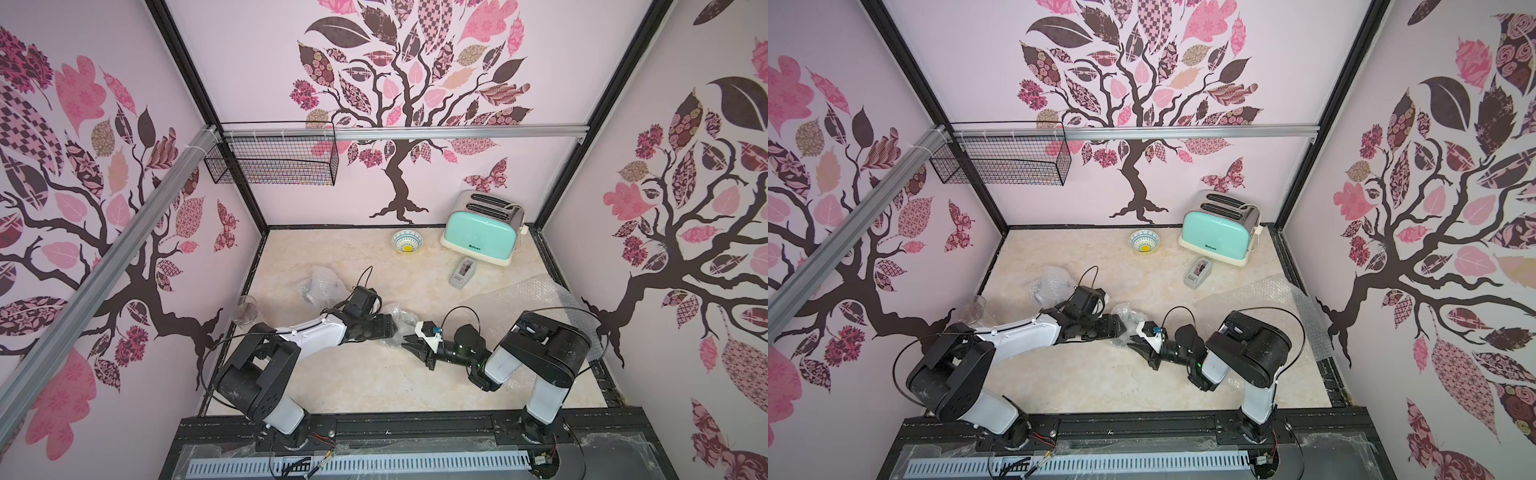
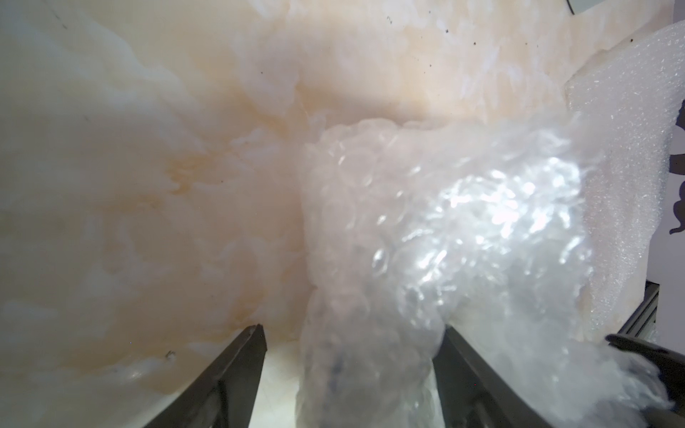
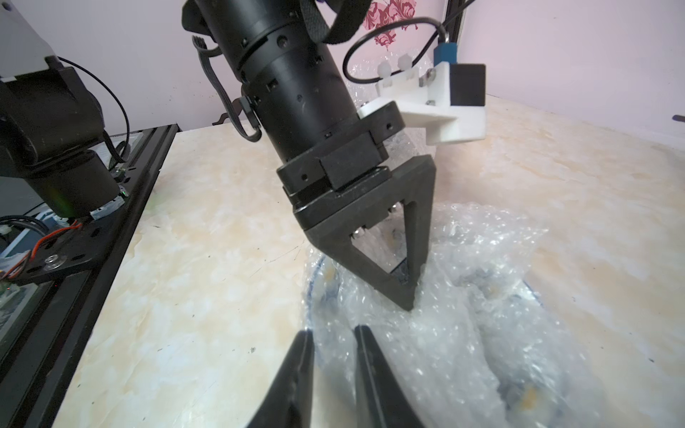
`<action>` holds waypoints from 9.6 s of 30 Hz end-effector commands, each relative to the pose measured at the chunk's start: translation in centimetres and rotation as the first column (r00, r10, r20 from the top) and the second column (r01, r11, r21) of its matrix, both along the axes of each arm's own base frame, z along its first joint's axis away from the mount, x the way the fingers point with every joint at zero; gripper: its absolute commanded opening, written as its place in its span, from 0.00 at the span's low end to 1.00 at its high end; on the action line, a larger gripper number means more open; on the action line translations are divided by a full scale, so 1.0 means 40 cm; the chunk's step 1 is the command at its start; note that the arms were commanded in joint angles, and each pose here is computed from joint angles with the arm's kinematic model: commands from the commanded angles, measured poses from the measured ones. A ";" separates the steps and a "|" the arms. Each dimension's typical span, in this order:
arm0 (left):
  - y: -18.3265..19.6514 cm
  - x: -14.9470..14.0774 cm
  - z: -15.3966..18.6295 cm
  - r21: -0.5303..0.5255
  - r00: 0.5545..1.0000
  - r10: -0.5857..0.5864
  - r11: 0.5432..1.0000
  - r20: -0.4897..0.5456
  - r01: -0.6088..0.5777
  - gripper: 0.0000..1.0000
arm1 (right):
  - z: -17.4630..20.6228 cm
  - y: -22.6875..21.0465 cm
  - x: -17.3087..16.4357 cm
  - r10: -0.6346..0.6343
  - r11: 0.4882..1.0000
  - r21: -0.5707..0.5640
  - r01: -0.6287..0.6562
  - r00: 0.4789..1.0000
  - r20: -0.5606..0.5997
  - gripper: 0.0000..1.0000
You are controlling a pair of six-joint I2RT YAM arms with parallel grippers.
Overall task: Wrap bowls in bubble wrap
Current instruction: Stick the tape on the bubble wrap, then move the bubble-wrapped bowl to the center of the board.
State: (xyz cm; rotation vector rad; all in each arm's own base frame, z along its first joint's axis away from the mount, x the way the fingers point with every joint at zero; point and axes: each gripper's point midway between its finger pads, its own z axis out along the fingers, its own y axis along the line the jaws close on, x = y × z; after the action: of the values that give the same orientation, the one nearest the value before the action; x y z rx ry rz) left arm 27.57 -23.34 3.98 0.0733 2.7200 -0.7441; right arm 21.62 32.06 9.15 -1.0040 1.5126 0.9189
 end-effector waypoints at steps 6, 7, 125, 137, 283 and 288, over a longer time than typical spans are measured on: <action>0.001 -0.014 -0.016 0.026 0.999 -0.025 0.999 -0.021 0.025 0.76 | 0.016 0.004 0.002 -0.001 1.000 0.010 0.002 1.000 -0.003 0.41; 0.000 -0.015 -0.016 0.025 0.999 -0.025 0.999 -0.021 0.025 0.76 | 0.016 0.004 0.001 0.001 1.000 0.011 -0.001 1.000 -0.005 0.43; 0.006 -0.014 -0.012 0.038 1.000 -0.023 0.999 -0.009 0.023 0.76 | 0.064 0.026 0.059 -0.219 0.949 -0.313 0.038 0.794 -0.567 0.00; 0.006 -0.015 -0.012 0.038 1.000 -0.024 0.999 -0.010 0.024 0.76 | -0.059 -0.012 0.133 -0.453 0.852 -0.495 0.168 0.710 -0.539 0.00; 0.224 0.334 0.592 -0.148 0.843 0.423 0.906 0.332 -0.396 0.74 | -0.034 -0.591 0.285 -0.947 0.280 -0.528 0.802 0.142 -0.287 0.58; 0.122 0.210 0.568 -0.154 0.902 0.302 0.951 0.307 -0.266 0.74 | -0.094 -0.614 0.290 -0.968 0.217 -0.617 0.756 0.087 -0.235 0.59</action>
State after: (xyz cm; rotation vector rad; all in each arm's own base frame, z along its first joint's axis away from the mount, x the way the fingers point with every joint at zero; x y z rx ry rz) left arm 37.75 -18.01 27.04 -0.2369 2.2881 -0.7012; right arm 32.53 8.29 5.25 0.2438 2.4174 0.0186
